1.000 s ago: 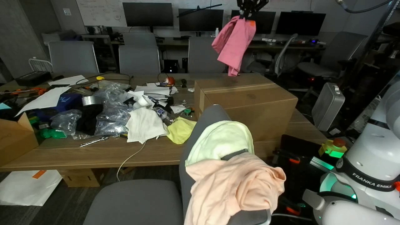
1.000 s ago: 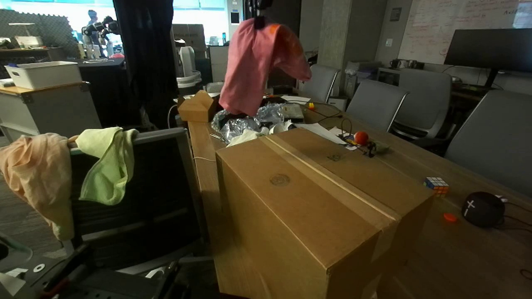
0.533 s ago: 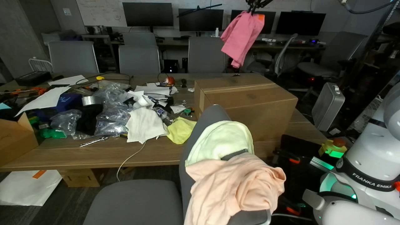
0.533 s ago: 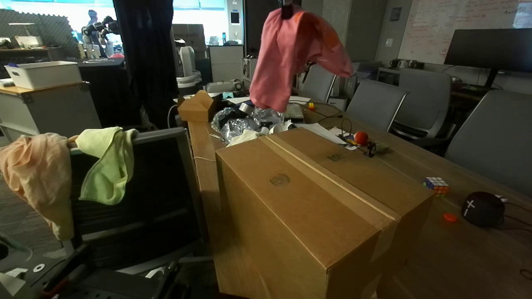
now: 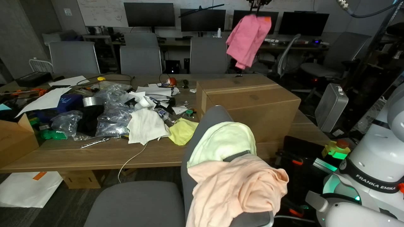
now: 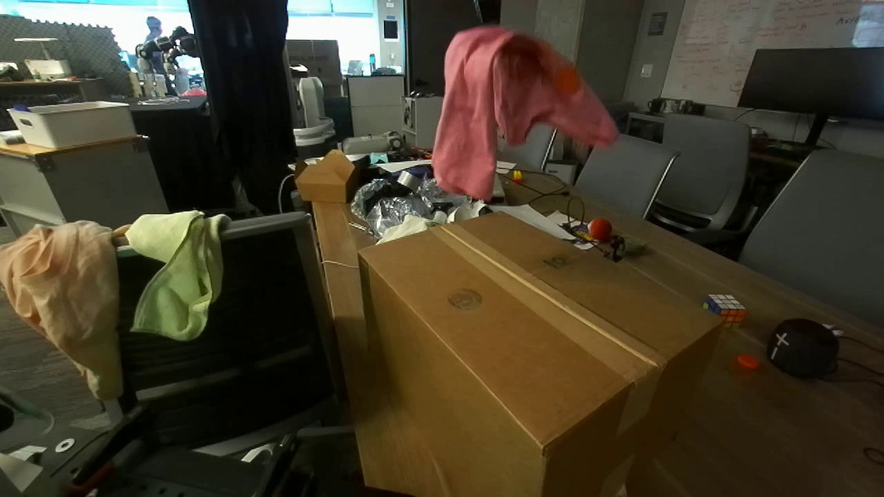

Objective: Remove the t-shirts and yellow towel from the backrest of the grey chair and place them on top of the brown box

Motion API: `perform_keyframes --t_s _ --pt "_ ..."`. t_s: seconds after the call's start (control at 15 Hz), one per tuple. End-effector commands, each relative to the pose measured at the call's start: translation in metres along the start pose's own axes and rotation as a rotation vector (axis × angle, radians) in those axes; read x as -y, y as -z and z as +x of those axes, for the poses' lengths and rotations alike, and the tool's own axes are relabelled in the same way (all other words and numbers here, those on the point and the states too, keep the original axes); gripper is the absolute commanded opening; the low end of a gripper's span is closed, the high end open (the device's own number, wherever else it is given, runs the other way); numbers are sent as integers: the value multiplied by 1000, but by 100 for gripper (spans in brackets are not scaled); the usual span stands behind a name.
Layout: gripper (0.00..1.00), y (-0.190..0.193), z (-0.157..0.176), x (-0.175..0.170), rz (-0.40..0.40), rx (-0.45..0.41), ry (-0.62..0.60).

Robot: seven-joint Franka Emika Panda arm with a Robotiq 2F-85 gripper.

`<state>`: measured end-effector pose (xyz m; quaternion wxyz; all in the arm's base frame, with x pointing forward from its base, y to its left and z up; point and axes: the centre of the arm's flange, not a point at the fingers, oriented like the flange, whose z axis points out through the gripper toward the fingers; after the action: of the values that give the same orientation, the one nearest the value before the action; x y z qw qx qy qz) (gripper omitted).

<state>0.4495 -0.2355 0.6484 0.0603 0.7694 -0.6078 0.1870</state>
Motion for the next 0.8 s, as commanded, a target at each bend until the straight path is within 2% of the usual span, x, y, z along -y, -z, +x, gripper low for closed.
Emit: perform_keyframes --t_s 0.0,0.13,0.33,0.53,0.73 --pt "60 3 2 9 -51 -23 -17" --pt "75 -3 1 10 -72 -10 -14" --pt "97 -11 -15 14 -99 58 84" --pt "100 -15 -50 27 -121 125 254" --pt "100 -16 -108 45 -143 174 418"
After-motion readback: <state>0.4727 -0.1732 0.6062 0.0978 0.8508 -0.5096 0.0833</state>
